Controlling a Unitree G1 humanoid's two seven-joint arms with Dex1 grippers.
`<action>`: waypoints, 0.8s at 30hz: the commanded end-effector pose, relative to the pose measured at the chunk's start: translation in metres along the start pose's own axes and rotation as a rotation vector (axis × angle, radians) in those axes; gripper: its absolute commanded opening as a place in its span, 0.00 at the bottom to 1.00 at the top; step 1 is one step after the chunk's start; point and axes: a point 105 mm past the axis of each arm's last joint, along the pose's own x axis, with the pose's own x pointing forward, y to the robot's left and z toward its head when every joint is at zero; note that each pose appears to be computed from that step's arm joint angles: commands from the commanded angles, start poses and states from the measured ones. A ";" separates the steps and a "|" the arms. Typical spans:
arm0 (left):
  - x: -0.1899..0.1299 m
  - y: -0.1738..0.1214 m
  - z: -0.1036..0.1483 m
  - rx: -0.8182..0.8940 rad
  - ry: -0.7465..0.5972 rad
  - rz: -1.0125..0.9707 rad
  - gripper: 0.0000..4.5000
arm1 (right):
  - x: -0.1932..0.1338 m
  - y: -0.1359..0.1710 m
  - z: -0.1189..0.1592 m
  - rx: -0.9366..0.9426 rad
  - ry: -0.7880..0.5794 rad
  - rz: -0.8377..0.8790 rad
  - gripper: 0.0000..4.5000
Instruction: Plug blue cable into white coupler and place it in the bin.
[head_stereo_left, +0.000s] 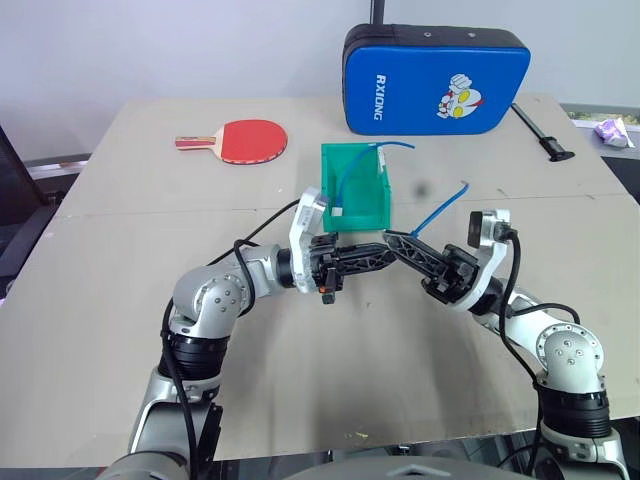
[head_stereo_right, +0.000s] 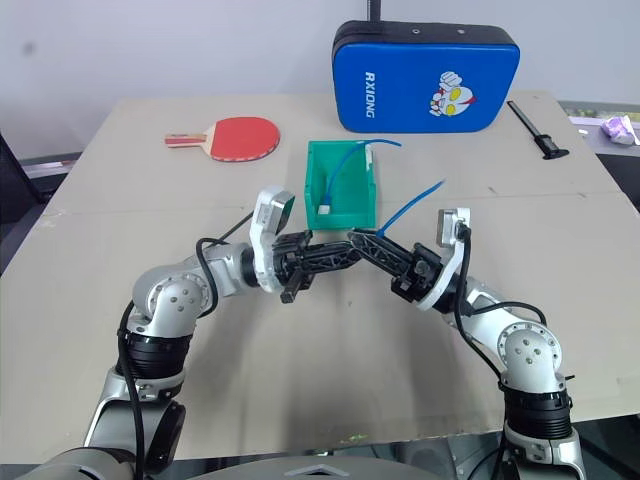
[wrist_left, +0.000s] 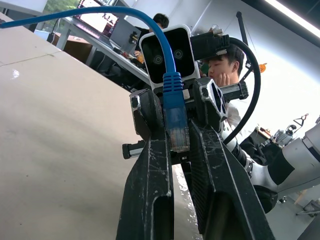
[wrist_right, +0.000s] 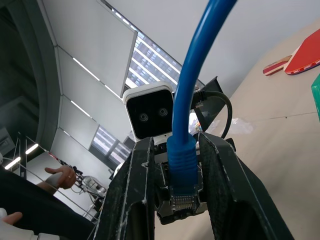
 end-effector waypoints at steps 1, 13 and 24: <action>-0.006 0.004 0.001 0.036 0.021 0.057 0.00 | -0.007 0.009 0.022 -0.053 -0.090 0.028 0.13; -0.007 0.006 -0.002 0.031 0.027 0.066 0.00 | -0.006 0.009 0.022 -0.115 -0.083 0.011 0.24; -0.007 0.007 -0.002 0.036 0.023 0.075 0.00 | -0.007 0.007 0.015 -0.110 -0.045 -0.004 0.64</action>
